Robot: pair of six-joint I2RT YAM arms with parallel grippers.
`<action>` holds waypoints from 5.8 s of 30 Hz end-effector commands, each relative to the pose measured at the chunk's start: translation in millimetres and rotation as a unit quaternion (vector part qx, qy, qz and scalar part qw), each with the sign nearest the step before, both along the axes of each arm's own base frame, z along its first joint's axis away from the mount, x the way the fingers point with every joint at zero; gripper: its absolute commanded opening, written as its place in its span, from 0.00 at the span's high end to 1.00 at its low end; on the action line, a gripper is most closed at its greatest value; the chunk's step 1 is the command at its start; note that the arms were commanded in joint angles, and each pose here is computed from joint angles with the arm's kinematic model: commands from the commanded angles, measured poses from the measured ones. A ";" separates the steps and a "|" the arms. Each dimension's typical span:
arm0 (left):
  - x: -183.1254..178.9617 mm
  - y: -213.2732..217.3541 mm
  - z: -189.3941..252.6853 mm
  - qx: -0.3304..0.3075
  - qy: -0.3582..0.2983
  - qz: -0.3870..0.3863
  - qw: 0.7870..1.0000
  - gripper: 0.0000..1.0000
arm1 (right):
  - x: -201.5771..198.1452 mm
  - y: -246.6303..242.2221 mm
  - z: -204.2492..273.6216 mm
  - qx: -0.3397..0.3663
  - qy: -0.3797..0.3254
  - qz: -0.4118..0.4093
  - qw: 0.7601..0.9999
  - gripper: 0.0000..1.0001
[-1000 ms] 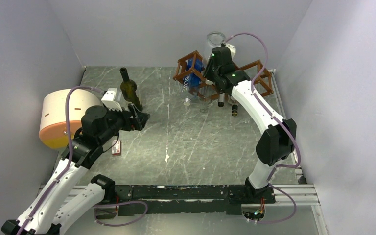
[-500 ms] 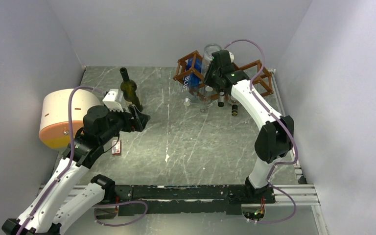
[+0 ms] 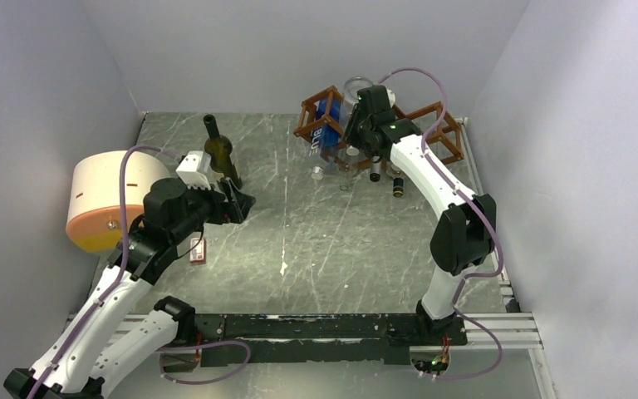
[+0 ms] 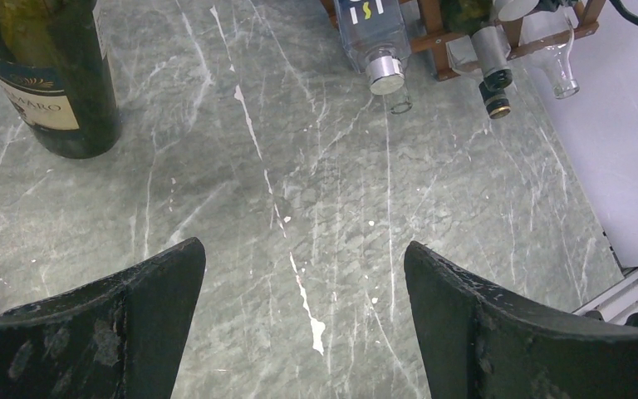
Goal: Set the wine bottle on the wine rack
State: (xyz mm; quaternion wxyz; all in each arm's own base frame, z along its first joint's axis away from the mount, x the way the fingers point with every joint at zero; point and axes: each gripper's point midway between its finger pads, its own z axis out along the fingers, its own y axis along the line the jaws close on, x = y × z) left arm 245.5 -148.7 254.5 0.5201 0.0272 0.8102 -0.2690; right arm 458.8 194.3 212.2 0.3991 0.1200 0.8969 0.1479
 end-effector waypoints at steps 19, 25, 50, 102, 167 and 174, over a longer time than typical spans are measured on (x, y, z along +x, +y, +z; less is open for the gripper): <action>2.5 7.8 -0.4 0.013 0.003 0.022 1.000 0.07 | 0.9 -17.1 99.8 0.004 -0.156 -0.002 0.988 0.35; 11.9 22.4 16.1 0.014 -0.020 0.071 0.997 0.07 | -19.0 -13.9 132.7 0.010 -0.206 0.022 0.978 0.35; -3.7 91.8 170.8 0.009 -0.192 0.207 0.959 0.07 | -78.3 238.2 125.1 -0.031 -0.346 0.337 0.875 0.34; -9.1 30.0 89.3 -0.026 -0.109 0.061 0.992 0.06 | -109.3 240.9 176.2 -0.010 -0.459 0.306 0.834 1.00; -69.0 -123.2 55.3 -0.034 -0.402 -0.448 0.798 0.93 | -307.6 140.9 254.7 0.128 -0.435 0.532 0.715 0.47; -32.8 -106.0 97.0 0.059 -0.513 -0.331 0.790 0.93 | -300.5 116.7 255.9 0.098 -0.424 0.493 0.754 0.27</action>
